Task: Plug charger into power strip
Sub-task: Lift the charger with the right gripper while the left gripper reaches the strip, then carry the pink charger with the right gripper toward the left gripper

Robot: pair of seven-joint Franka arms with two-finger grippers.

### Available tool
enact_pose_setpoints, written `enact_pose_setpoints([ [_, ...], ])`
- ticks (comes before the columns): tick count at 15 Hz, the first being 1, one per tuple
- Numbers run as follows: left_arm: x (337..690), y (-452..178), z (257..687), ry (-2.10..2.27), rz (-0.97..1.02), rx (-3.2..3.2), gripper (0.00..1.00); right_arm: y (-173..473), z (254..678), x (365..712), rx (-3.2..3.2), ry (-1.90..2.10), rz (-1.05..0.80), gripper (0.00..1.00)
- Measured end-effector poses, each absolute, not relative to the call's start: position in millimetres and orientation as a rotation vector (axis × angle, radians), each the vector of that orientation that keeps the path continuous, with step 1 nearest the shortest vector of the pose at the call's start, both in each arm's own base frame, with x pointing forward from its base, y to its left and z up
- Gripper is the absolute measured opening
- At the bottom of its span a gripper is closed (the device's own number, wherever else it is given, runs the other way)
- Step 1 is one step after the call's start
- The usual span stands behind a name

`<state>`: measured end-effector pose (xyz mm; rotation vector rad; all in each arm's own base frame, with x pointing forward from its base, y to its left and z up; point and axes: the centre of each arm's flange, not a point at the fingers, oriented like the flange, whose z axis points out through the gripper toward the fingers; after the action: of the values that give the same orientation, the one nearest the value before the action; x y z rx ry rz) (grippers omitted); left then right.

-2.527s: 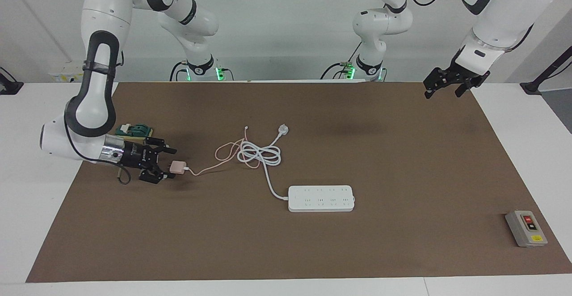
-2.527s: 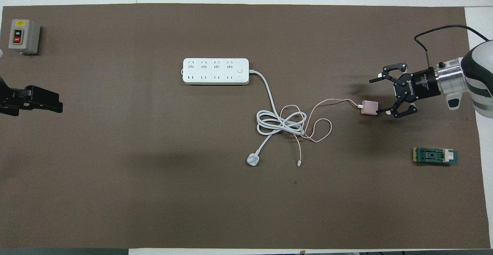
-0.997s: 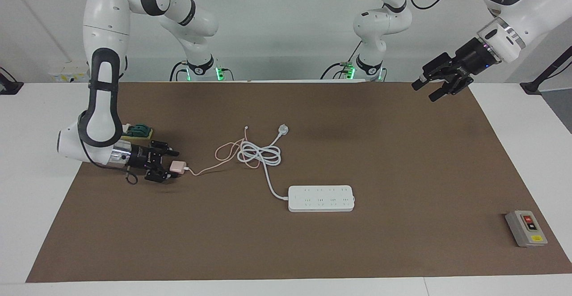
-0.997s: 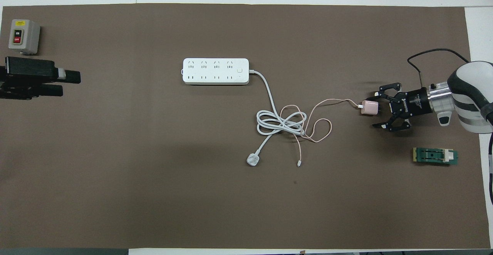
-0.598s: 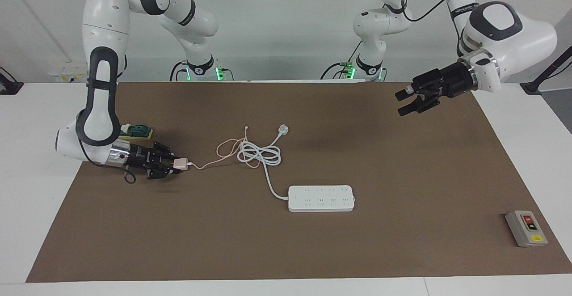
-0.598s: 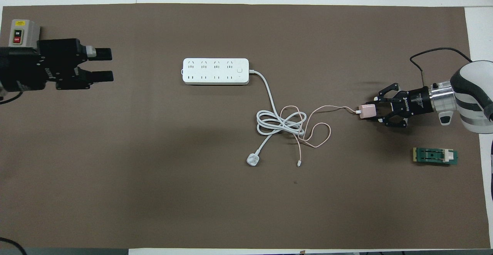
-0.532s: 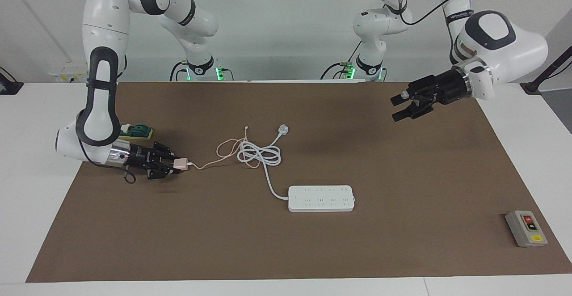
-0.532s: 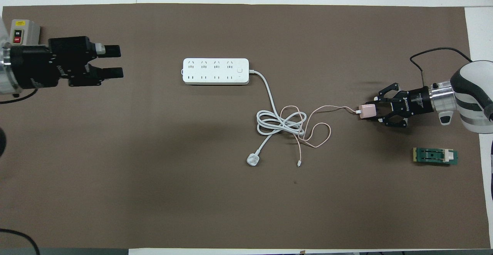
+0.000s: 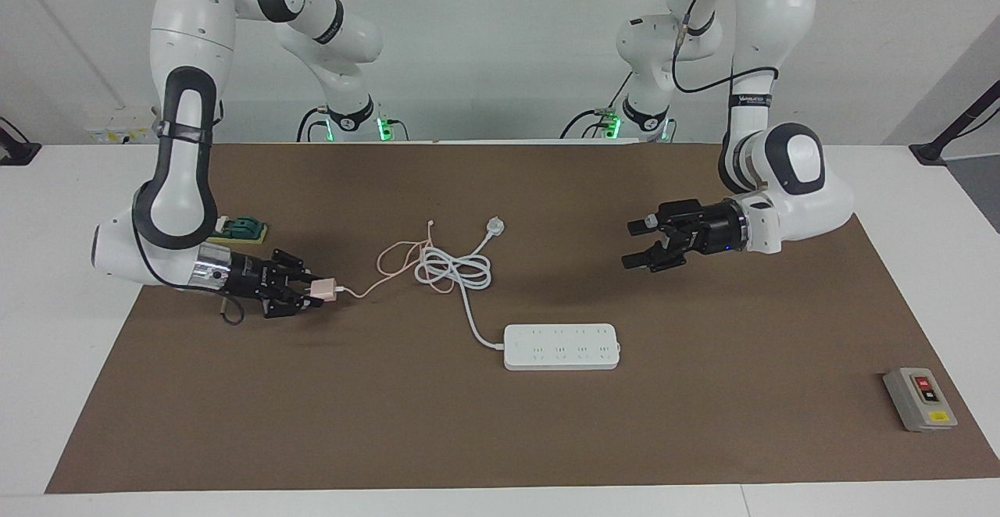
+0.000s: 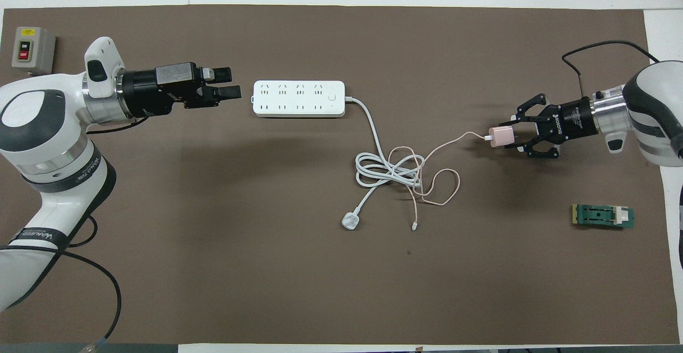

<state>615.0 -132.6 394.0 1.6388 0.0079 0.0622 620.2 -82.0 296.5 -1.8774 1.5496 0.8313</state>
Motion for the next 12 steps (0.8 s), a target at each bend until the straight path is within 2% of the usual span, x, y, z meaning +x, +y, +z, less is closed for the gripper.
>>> enact_pose_setpoints([
  [3,611.6,-144.0,373.7,-0.009,-0.001,1.59,1.0,-54.4,336.1,637.2,-1.872,1.575,0.848,0.48],
  [6,606.0,-158.3,376.2,0.013,-0.091,1.571,1.0,1.5,363.7,653.1,-1.888,1.603,0.867,0.48],
  [12,604.7,-159.1,376.7,0.014,-0.108,1.564,1.0,117.2,402.4,669.7,-1.836,1.643,0.856,0.48],
])
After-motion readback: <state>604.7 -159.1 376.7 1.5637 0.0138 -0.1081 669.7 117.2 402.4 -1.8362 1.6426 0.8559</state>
